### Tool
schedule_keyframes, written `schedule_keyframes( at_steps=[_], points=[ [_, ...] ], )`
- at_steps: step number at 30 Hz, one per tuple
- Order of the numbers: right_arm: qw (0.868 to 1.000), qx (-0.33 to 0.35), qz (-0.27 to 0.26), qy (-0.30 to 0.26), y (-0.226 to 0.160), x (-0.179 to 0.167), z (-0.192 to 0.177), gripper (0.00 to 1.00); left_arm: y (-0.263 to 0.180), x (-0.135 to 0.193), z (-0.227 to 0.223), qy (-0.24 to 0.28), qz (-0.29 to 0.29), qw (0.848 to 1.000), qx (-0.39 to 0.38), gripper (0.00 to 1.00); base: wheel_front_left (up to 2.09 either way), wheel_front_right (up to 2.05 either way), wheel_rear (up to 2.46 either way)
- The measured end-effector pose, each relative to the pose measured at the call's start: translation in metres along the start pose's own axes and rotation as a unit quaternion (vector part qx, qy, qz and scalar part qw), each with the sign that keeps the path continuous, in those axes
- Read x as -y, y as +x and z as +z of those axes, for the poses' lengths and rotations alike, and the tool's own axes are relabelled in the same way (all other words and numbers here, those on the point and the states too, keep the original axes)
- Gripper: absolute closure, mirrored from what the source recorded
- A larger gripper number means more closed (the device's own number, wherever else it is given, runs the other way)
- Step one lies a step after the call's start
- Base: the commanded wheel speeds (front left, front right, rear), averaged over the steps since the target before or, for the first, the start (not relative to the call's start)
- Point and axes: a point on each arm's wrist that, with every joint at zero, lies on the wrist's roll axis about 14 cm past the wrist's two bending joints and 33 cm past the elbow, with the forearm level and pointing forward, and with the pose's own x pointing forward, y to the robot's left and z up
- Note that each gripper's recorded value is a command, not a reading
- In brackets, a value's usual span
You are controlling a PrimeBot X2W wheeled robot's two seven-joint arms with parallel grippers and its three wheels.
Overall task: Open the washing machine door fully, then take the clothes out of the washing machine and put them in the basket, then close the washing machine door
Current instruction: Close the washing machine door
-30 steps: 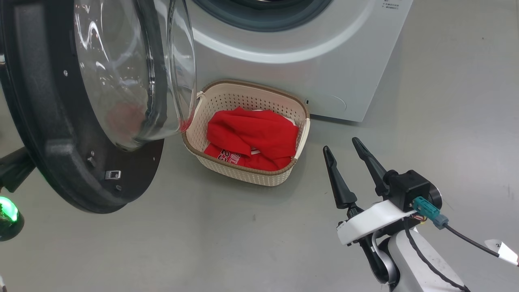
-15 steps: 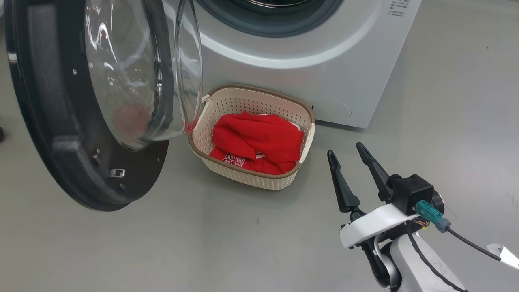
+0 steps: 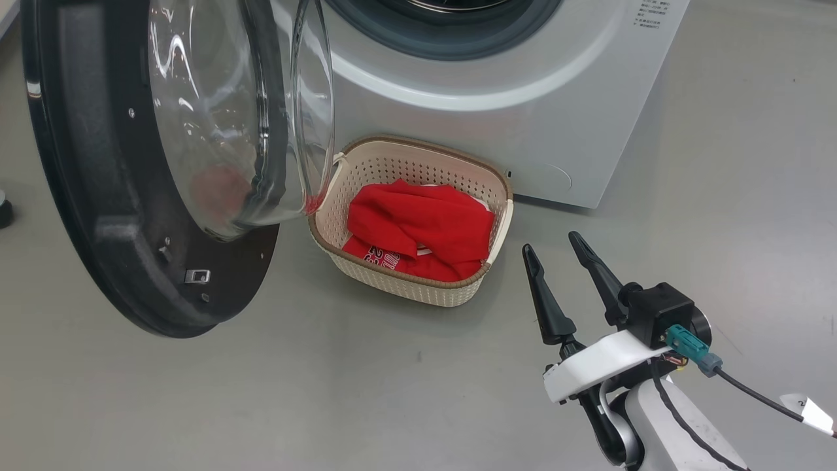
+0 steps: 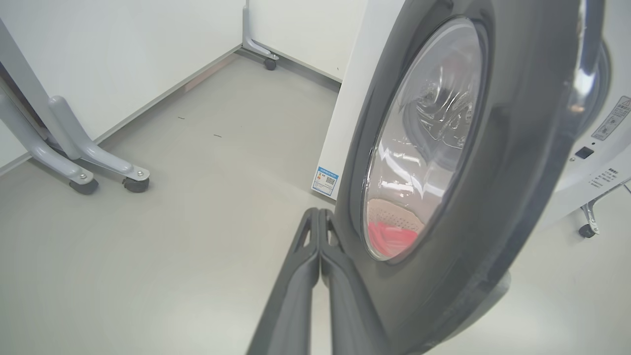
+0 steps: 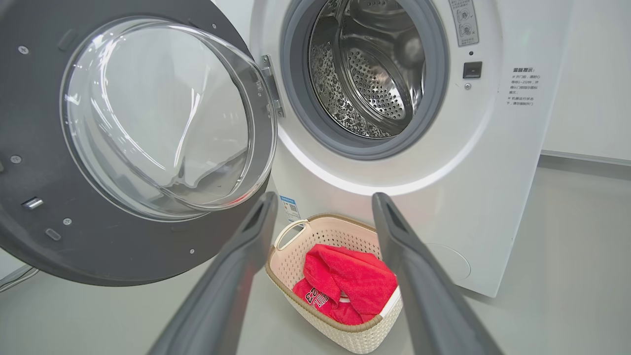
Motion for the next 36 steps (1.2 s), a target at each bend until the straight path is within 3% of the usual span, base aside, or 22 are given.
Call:
schedule_keyframes(
  at_steps=[11, 20, 21, 22, 36],
  points=[
    [1.000, 0.002, -0.001, 0.003, 0.000, 0.000, 0.001, 0.00, -0.016, -0.015, -0.015, 0.080, 0.047, 0.992, 0.091, 1.00, 0.00, 0.00, 0.00],
    [1.000, 0.003, -0.002, 0.005, 0.000, 0.000, 0.002, 0.00, -0.024, -0.018, -0.034, 0.094, 0.055, 0.985, 0.132, 1.00, 0.00, 0.00, 0.00],
    [1.000, 0.003, -0.002, 0.005, 0.000, 0.000, 0.002, 0.00, -0.025, -0.018, -0.035, 0.094, 0.056, 0.985, 0.137, 0.62, 0.00, 0.00, 0.00],
    [1.000, 0.003, -0.002, 0.005, 0.000, 0.000, 0.002, 0.00, -0.026, -0.019, -0.035, 0.098, 0.057, 0.983, 0.145, 0.01, 0.00, 0.00, 0.00],
    [1.000, 0.003, -0.004, 0.005, -0.002, 0.000, 0.001, 0.00, -0.028, -0.020, -0.050, 0.095, 0.058, 0.977, 0.182, 0.00, 0.00, 0.00, 0.00]
  ],
)
